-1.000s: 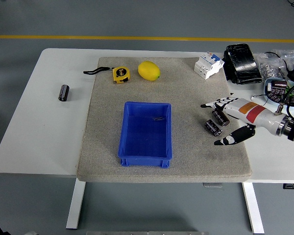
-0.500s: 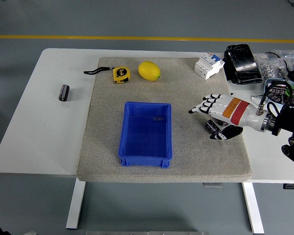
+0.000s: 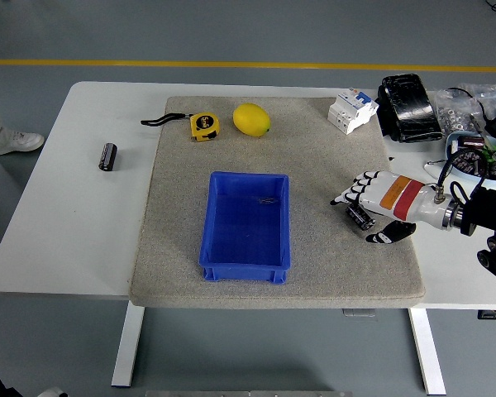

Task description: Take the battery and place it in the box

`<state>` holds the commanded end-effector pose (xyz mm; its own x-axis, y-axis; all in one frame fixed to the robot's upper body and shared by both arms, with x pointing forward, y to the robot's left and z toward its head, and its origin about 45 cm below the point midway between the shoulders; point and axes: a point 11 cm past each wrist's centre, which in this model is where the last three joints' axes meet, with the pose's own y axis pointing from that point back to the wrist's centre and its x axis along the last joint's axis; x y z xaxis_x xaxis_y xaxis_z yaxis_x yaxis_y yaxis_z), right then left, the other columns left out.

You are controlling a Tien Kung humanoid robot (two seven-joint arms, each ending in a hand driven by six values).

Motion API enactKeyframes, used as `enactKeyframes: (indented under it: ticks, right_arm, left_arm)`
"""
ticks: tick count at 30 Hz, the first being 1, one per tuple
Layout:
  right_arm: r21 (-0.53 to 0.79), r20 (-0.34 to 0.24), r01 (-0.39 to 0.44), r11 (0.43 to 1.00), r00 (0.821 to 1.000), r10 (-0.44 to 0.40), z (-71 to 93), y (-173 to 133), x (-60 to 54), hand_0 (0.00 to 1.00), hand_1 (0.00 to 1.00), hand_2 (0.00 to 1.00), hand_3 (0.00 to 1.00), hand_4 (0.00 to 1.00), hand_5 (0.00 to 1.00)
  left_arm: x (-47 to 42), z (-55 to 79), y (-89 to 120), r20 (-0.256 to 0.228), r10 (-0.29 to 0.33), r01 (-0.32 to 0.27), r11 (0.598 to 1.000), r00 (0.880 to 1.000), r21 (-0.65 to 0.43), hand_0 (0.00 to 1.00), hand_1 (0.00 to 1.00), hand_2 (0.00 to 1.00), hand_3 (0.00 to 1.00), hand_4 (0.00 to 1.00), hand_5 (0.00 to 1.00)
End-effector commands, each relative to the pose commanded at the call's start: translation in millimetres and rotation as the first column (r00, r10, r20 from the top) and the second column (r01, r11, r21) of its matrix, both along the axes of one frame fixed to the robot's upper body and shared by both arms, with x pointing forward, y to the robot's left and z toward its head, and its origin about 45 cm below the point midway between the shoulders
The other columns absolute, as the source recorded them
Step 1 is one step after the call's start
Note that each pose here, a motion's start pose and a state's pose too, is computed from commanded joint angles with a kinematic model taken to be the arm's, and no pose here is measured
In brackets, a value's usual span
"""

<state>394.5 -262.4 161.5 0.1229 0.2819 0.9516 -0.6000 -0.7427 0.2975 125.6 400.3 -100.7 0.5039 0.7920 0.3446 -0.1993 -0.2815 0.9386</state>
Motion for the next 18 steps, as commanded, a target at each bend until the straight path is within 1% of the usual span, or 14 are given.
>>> enactKeyframes:
  ticks: [2,3,6,8,9,14,15,18]
  right_arm:
    - [-0.016,0.004,-0.010,1.000,1.000,0.010,-3.3,-1.1,-1.0,0.825,0.755,0.792,0.847,0.896,0.177]
    - [-0.019,0.006,-0.013,1.000,1.000,0.013,-4.2,-1.3,-1.3,0.815,0.740,0.774,0.833,0.868,0.176]
    - [-0.014,0.021,-0.019,1.000,1.000,0.019,-5.9,-1.5,-2.1,0.815,0.740,0.774,0.833,0.868,0.176]
    - [-0.011,0.028,-0.020,1.000,0.999,0.020,-5.9,-1.5,-1.7,0.815,0.740,0.774,0.833,0.868,0.176]
    - [-0.009,0.033,-0.019,1.000,0.999,0.019,-5.6,-1.8,-1.1,0.777,0.701,0.743,0.806,0.834,0.174]
    - [-0.010,0.044,-0.017,1.000,0.999,0.017,-5.1,-3.3,1.4,0.777,0.701,0.743,0.806,0.834,0.174]
    - [-0.012,0.045,-0.015,1.000,0.999,0.016,-5.1,-3.9,2.0,0.742,0.679,0.723,0.780,0.803,0.174]
    - [-0.016,0.045,-0.010,1.000,0.999,0.011,-4.6,-5.2,3.8,0.742,0.679,0.723,0.780,0.803,0.174]
  left_arm:
    - [0.4,0.0,-0.4,0.001,0.000,0.000,1.000,1.000,-0.001,0.747,0.719,0.757,0.572,0.608,0.536]
    - [0.6,0.0,-0.5,0.001,0.000,0.000,1.000,1.000,-0.001,0.747,0.718,0.756,0.572,0.609,0.538]
    - [0.4,-0.1,-0.9,0.001,0.001,-0.001,1.000,1.000,-0.002,0.747,0.718,0.756,0.572,0.609,0.538]
    - [0.7,-0.1,-1.3,0.002,0.000,0.000,1.000,1.000,-0.002,0.747,0.718,0.756,0.572,0.609,0.538]
    - [1.4,0.0,-1.5,0.003,-0.001,0.001,1.000,1.000,-0.002,0.747,0.719,0.756,0.571,0.608,0.537]
    - [3.6,0.5,-1.9,0.006,-0.003,0.003,1.000,1.000,-0.003,0.747,0.719,0.756,0.571,0.608,0.537]
    - [4.1,0.6,-2.0,0.007,-0.004,0.004,1.000,1.000,-0.003,0.747,0.718,0.755,0.571,0.607,0.535]
    - [4.8,0.8,-2.2,0.009,-0.003,0.004,1.000,1.000,-0.004,0.747,0.718,0.755,0.571,0.607,0.535]
